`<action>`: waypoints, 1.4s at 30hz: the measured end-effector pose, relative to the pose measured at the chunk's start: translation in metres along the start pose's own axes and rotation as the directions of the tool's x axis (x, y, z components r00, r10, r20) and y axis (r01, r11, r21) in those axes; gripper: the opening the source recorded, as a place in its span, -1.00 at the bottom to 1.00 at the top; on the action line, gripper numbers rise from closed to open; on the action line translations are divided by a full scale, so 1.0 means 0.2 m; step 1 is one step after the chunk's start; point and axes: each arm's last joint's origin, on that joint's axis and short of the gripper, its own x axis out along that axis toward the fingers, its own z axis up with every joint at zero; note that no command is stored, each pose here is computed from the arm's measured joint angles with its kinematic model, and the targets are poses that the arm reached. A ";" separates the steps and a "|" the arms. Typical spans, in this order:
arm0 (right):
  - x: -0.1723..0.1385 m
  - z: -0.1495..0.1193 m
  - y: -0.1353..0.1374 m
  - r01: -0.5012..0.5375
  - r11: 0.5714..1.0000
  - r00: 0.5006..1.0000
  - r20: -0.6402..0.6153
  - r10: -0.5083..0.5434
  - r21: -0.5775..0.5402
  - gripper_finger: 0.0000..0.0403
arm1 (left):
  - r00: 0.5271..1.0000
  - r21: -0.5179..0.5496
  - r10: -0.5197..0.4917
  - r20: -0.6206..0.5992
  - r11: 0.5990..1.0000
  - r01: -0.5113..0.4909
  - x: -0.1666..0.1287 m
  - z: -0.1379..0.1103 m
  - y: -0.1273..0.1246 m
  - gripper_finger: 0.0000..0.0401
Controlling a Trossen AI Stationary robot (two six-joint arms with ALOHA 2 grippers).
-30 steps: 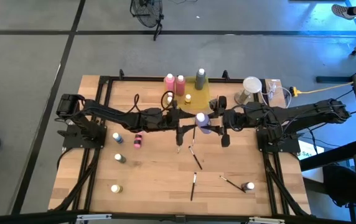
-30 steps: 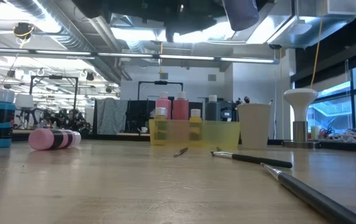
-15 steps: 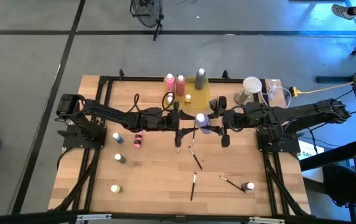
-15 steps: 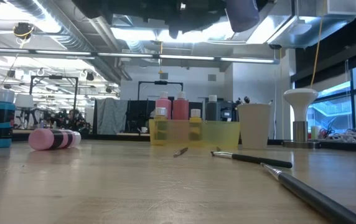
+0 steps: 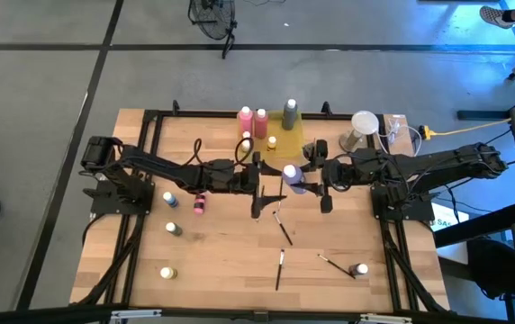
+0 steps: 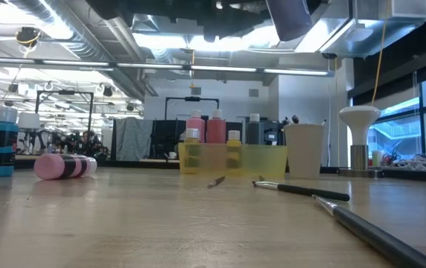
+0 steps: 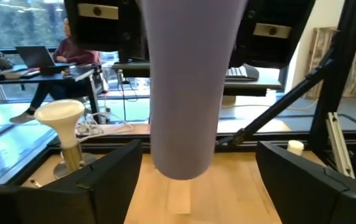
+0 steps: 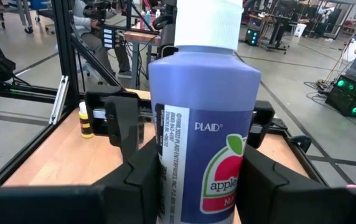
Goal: Pick & Place Paint Supplies
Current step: Put the large blue paint bottle into the yellow bin
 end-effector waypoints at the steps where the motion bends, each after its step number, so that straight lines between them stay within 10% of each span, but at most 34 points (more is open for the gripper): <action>1: 0.00 0.00 0.00 0.000 1.000 1.000 0.000 0.000 0.000 -0.26 | 1.000 0.001 0.000 0.001 1.000 0.000 0.00 0.00 0.00 0.56; 42: 0.09 -0.01 0.01 0.002 1.000 0.999 0.042 -0.002 -0.014 -0.26 | 0.983 -0.057 0.087 0.165 0.995 -0.078 0.12 -0.13 0.00 0.55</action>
